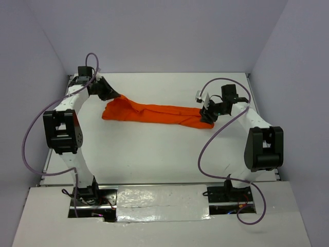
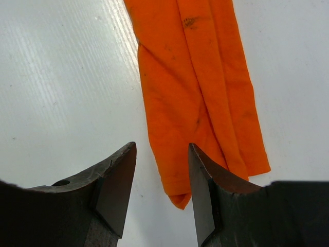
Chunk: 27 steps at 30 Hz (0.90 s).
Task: Fold and stack the t-shirts
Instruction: Fold the other side of the tshirt into a rectangle
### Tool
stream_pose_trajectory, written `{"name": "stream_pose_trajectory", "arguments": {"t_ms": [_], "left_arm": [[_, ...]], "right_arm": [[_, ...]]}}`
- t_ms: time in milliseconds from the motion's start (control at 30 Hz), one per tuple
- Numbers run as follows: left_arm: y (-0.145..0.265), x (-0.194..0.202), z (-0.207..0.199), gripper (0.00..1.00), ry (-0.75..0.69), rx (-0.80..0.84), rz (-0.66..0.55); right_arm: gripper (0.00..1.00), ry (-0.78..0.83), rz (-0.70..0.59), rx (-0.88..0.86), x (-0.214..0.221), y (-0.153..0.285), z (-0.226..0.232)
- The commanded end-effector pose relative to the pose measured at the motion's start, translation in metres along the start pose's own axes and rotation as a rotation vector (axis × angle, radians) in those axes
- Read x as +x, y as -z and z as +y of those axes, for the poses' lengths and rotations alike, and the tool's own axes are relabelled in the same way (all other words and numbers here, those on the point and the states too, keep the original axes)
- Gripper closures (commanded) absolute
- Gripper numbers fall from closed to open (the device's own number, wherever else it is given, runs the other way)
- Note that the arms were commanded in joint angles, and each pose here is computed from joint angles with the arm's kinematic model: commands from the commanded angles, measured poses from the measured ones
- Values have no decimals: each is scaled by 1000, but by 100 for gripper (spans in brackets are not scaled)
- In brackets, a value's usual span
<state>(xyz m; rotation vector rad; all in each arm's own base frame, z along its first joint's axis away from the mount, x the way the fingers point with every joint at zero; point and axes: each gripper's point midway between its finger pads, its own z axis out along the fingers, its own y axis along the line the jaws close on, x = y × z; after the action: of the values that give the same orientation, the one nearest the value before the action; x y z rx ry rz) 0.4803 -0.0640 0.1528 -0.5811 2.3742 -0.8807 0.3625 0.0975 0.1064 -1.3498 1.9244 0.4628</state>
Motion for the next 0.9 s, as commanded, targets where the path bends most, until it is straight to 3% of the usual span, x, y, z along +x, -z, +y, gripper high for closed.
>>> {"name": "stream_pose_trajectory", "arguments": {"t_ms": [0,467,867], "left_arm": [[-8,1,-7,100,17,71,47],[-21,31,68,100,10,-66,85],[-10,1,42,100,24,4,27]], "right_arm": [[48,26,-40,39,-11,10,-6],[47,2,-33,22,-7,7,-8],[44,-4,42,47,1,-13,-40]]}}
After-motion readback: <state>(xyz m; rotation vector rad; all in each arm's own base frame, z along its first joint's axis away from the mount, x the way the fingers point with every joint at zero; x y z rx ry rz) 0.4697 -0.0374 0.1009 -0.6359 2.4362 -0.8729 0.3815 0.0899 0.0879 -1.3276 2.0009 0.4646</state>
